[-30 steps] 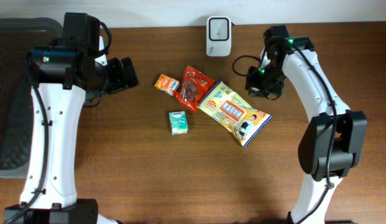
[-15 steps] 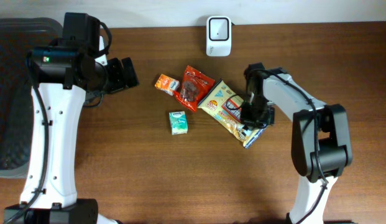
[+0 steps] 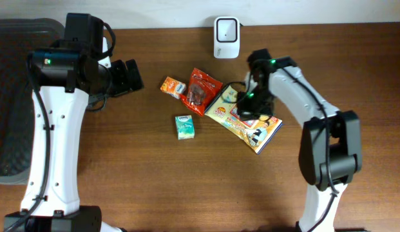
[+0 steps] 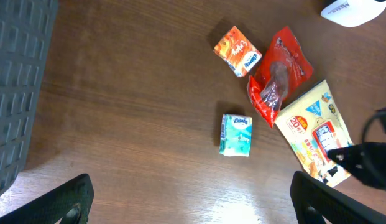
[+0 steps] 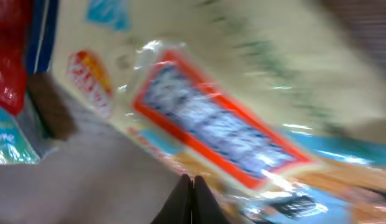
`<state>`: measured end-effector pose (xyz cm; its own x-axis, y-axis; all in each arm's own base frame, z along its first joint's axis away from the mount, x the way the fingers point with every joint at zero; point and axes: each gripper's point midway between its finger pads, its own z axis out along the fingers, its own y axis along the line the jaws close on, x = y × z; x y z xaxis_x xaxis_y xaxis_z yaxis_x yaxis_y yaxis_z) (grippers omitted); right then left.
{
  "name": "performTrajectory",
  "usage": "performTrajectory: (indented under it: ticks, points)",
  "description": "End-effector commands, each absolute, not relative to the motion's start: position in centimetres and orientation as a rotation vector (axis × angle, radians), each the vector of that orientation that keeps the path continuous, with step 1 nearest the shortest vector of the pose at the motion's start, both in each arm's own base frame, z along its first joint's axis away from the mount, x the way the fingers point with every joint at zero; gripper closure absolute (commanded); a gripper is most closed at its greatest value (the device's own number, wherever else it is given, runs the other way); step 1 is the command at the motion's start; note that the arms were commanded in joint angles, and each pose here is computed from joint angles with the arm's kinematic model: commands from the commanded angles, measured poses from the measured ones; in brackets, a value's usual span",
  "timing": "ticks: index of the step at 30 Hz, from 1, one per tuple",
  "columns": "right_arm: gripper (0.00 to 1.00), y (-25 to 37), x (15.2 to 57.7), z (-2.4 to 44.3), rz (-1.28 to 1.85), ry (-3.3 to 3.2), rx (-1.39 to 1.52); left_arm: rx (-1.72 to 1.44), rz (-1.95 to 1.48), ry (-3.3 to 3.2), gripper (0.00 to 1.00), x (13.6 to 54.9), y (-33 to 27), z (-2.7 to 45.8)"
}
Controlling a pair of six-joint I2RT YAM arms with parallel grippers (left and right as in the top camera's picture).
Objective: Scan the item barcode
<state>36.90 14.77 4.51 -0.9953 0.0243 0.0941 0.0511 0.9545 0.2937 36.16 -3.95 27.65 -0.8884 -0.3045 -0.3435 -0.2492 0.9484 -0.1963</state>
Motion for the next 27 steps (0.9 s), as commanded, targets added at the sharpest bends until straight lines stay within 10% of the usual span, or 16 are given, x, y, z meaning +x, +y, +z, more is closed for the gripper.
performTrajectory:
  ticks: [1,27]
  points:
    - [0.96,14.1,35.1,2.6,-0.273,-3.02,-0.119,-0.414,-0.223,2.727,0.01,36.2,-4.1,27.6]
    - [0.96,7.1,34.4,4.6,0.008,-2.956,-0.237,-0.417,-0.218,2.727,0.01,36.3,-4.0,27.6]
